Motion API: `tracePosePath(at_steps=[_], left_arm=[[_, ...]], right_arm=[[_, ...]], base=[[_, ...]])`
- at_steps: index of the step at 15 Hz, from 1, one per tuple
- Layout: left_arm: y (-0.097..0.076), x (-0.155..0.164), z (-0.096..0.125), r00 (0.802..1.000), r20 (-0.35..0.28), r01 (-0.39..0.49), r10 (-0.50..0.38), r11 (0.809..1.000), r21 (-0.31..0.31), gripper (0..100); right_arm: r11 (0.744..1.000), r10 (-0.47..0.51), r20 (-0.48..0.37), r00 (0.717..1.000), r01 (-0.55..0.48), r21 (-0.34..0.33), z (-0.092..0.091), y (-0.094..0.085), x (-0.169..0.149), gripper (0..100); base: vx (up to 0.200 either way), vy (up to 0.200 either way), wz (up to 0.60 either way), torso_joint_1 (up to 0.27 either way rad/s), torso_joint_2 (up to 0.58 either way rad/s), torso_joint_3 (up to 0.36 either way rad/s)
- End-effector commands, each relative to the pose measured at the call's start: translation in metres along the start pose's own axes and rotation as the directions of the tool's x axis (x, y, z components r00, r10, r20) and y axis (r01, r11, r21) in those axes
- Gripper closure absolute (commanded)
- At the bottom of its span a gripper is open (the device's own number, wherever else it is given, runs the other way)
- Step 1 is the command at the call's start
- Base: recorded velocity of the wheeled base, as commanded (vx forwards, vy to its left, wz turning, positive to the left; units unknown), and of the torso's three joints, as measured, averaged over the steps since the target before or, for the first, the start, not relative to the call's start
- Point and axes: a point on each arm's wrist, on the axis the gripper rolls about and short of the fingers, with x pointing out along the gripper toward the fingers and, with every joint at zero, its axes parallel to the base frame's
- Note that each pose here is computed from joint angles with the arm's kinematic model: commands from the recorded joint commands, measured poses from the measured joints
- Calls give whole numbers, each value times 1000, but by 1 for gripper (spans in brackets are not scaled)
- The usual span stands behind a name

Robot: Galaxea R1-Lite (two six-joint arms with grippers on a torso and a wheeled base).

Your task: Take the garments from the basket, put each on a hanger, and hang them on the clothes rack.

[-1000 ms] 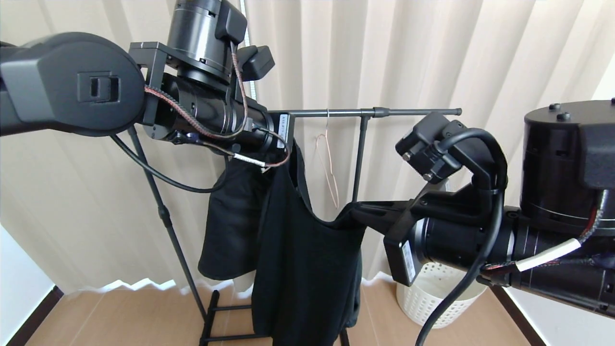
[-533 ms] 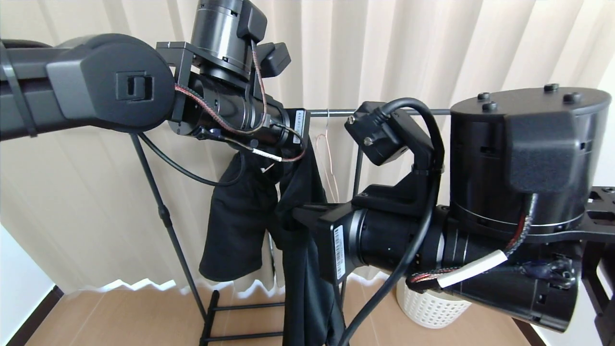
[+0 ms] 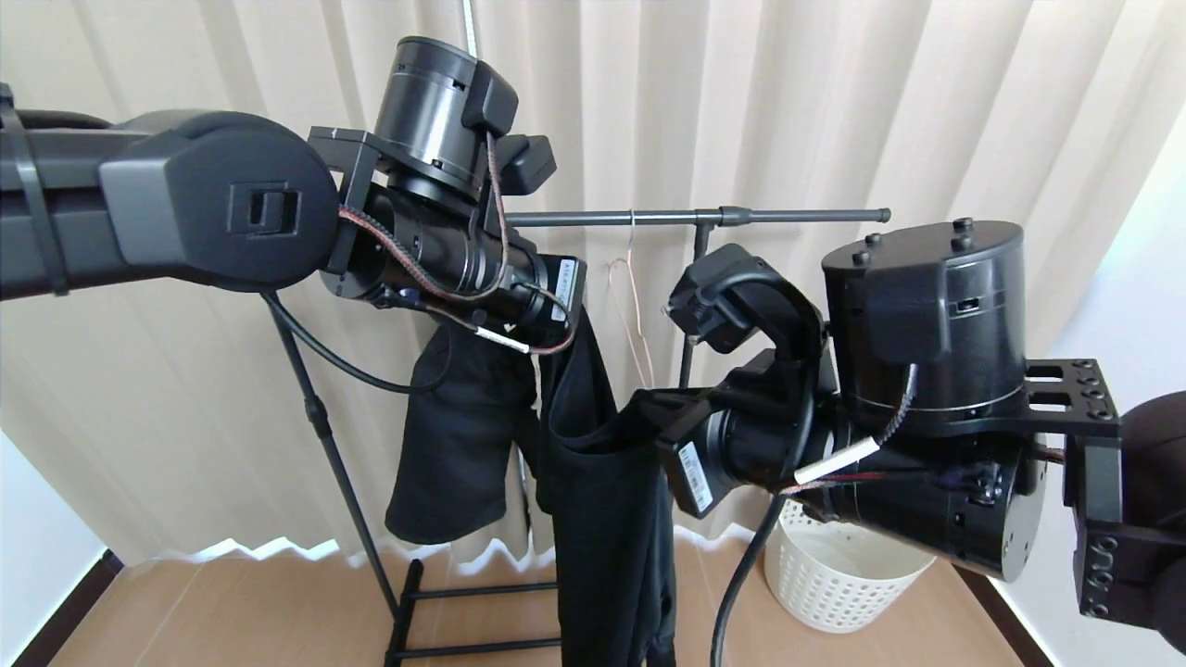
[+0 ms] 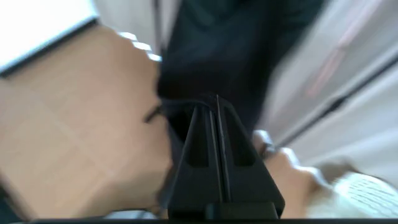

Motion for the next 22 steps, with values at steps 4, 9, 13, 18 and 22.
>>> tracePosePath(at_steps=[4, 9, 13, 18, 22], left_arm=[[4, -30, -22, 996, -68, -62, 66, 996, 57, 100], [-1, -31, -71, 971, -230, -42, 62, 995, 90, 100], [-17, -34, -101, 947, -320, -5, 21, 999, 52, 100], [-52, -7, -113, 946, -310, 60, -98, 990, -129, 100], [-60, -6, -110, 951, -281, 75, -125, 980, -182, 100]], right_arm=[[964, -264, -68, 962, 261, -59, -15, -61, 44, 100], [937, -340, 12, 940, 337, 94, -10, -70, 85, 100], [905, -361, 53, 931, 336, 262, 4, -69, 107, 100], [883, -339, 78, 938, 288, 371, 7, -38, 122, 100], [883, -336, 89, 938, 281, 376, 9, -35, 120, 100]], base=[[0, 0, 0, 0, 0, 0], [0, 0, 0, 0, 0, 0], [0, 0, 0, 0, 0, 0], [0, 0, 0, 0, 0, 0], [0, 0, 0, 0, 0, 0]])
